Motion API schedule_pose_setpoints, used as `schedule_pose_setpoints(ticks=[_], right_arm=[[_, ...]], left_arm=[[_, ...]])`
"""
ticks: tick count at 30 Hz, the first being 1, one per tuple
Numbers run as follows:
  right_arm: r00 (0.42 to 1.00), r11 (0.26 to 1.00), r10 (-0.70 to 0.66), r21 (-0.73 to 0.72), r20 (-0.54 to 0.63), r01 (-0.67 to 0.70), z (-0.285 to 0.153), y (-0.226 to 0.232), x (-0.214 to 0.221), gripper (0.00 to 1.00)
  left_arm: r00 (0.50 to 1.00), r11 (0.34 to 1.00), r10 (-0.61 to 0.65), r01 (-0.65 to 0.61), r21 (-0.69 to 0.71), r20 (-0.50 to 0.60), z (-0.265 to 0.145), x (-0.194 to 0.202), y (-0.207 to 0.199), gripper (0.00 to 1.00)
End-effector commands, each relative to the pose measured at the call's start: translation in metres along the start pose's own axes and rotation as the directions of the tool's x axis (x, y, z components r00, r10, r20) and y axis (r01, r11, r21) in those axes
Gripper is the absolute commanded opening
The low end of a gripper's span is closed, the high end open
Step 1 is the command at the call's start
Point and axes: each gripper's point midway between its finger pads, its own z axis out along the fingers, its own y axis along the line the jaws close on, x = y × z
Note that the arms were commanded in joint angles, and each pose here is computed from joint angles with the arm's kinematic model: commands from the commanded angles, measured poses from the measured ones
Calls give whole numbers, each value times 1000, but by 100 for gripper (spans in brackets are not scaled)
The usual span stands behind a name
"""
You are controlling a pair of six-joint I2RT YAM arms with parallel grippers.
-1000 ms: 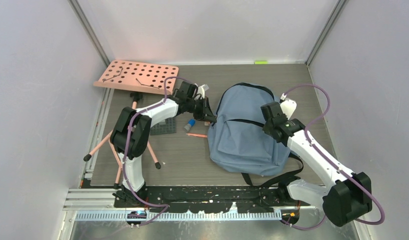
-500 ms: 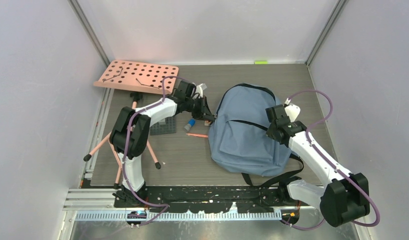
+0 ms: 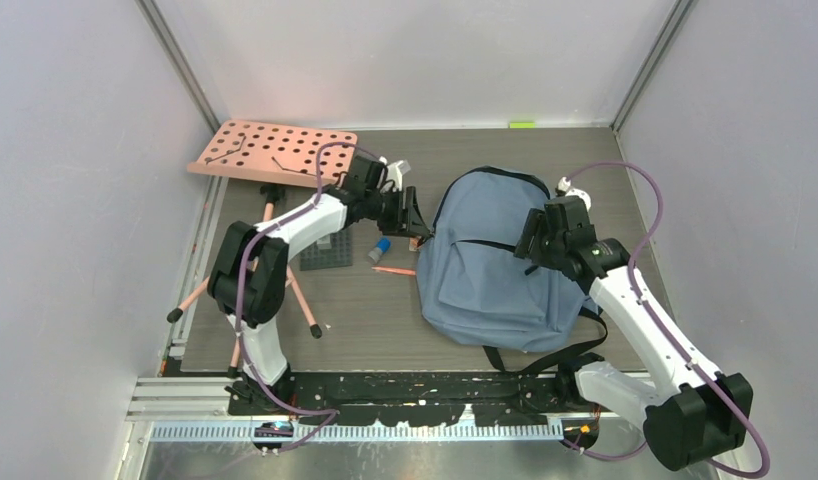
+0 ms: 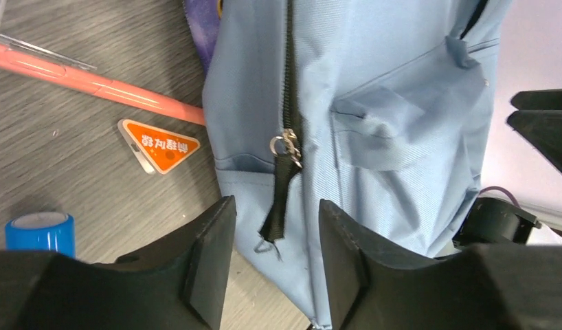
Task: Pack the student bag
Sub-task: Unzip the student bag at the center of the board.
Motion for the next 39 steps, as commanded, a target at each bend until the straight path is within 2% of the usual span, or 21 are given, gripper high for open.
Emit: schedule_pose_setpoints(ticks=[1, 6, 11, 16, 23, 29, 33, 35, 39], right_arm=[[991, 963, -123, -233, 61, 134, -15, 42, -21, 69], [968, 882, -245, -404, 45, 242, -14, 77, -18, 72], [949, 825, -310, -481, 52, 296, -9, 97, -23, 74], [918, 781, -396, -528, -8, 333, 4, 106, -15, 74], [895, 748, -444, -569, -48, 341, 18, 114, -7, 73], [869, 739, -474, -601, -142, 304, 32, 117, 10, 72], [863, 759, -467, -588, -193, 279, 37, 113, 18, 68], [888, 775, -433, -567, -154, 279, 32, 112, 10, 68], [900, 768, -420, -574, -117, 284, 11, 113, 1, 70]], left_arm=[[981, 987, 151, -156, 29, 125, -38, -32, -38, 54], [974, 982, 180, -187, 40, 140, -45, -33, -46, 59], [974, 981, 180, -189, 54, 134, -44, -31, -49, 59], [975, 980, 179, -189, 66, 131, -44, -30, -51, 60], [975, 979, 180, -190, 70, 131, -45, -30, -53, 60], [975, 980, 178, -189, 71, 130, -44, -30, -52, 59], [976, 980, 177, -187, 67, 129, -44, -30, -52, 59], [976, 980, 177, -186, 68, 128, -44, -30, -52, 59], [976, 981, 174, -184, 67, 128, -44, -30, -52, 59]])
